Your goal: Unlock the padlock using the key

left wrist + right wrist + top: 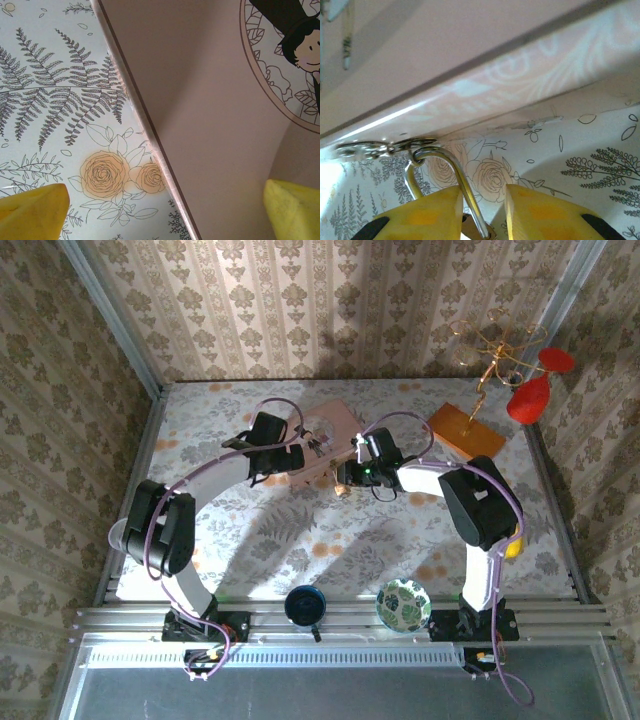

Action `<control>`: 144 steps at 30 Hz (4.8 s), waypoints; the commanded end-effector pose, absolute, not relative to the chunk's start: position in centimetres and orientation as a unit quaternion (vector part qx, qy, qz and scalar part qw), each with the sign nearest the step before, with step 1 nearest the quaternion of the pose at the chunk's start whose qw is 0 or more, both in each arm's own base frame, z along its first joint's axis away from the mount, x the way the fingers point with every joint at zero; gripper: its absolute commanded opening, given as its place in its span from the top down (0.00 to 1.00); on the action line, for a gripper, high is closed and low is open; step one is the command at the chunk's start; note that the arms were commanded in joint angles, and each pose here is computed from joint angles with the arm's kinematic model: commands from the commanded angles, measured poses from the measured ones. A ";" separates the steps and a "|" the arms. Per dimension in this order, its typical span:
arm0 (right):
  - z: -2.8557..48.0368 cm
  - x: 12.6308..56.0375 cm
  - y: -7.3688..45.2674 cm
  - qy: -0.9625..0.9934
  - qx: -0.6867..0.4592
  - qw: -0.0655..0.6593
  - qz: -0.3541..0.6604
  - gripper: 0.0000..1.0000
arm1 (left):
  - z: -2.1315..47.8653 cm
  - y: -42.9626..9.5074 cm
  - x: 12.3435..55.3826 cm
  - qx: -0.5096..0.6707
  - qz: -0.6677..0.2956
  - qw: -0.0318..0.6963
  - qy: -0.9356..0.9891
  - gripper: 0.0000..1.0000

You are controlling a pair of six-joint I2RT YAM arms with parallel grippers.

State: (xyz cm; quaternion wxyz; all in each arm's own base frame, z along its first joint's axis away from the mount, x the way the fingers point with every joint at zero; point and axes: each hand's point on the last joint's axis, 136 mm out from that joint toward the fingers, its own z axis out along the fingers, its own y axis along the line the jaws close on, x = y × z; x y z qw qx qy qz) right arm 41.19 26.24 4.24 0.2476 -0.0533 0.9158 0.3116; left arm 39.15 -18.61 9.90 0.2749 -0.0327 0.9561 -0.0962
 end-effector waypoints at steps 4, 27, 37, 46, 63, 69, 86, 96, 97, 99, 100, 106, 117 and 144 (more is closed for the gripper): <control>4.0 41.6 26.8 0.918 -0.069 0.243 0.305 0.72 | 8.8 -17.9 38.6 -0.029 -0.079 0.251 0.964 0.00; 4.0 42.0 27.1 0.911 -0.030 0.249 0.327 0.97 | 8.3 -17.7 38.4 -0.034 -0.074 0.247 0.966 0.00; 4.9 41.5 26.7 0.906 0.031 0.247 0.341 1.00 | 8.0 -17.2 38.1 -0.036 -0.063 0.244 0.967 0.00; 4.6 41.5 26.4 0.898 0.087 0.242 0.358 1.00 | 7.8 -17.2 37.7 -0.039 -0.069 0.242 0.967 0.00; 5.4 42.5 25.8 0.882 0.127 0.252 0.377 1.00 | 7.6 -16.5 37.4 -0.045 -0.066 0.240 0.967 0.00; 5.8 42.9 25.5 0.870 0.148 0.247 0.400 1.00 | 7.5 -16.3 37.0 -0.043 -0.064 0.237 0.968 0.00; 7.2 43.8 25.1 0.840 0.175 0.245 0.451 1.00 | 8.3 -15.3 37.4 -0.053 -0.067 0.244 0.966 0.00; 6.9 43.8 24.6 0.825 0.203 0.244 0.468 1.00 | 9.0 -17.2 36.6 -0.008 -0.047 0.254 0.966 0.00; 6.9 43.8 24.6 0.823 0.208 0.244 0.469 1.00 | 8.7 -17.2 36.5 -0.002 -0.036 0.250 0.968 0.00; 7.0 43.9 24.5 0.819 0.216 0.245 0.472 1.00 | 8.5 -17.3 36.5 0.006 -0.024 0.245 0.969 0.00; 7.0 44.0 24.4 0.818 0.220 0.245 0.472 1.00 | 8.2 -17.3 36.3 0.008 -0.022 0.241 0.970 0.00; 6.8 44.0 23.5 0.814 0.248 0.257 0.458 1.00 | 7.4 -17.2 36.0 0.009 -0.017 0.230 0.973 0.00; 7.2 44.5 22.7 0.799 0.277 0.275 0.457 1.00 | 6.9 -16.6 35.7 0.005 -0.014 0.223 0.975 0.00; 8.2 44.9 21.3 0.776 0.319 0.307 0.449 1.00 | 7.8 -16.5 35.8 0.029 0.033 0.237 0.970 0.00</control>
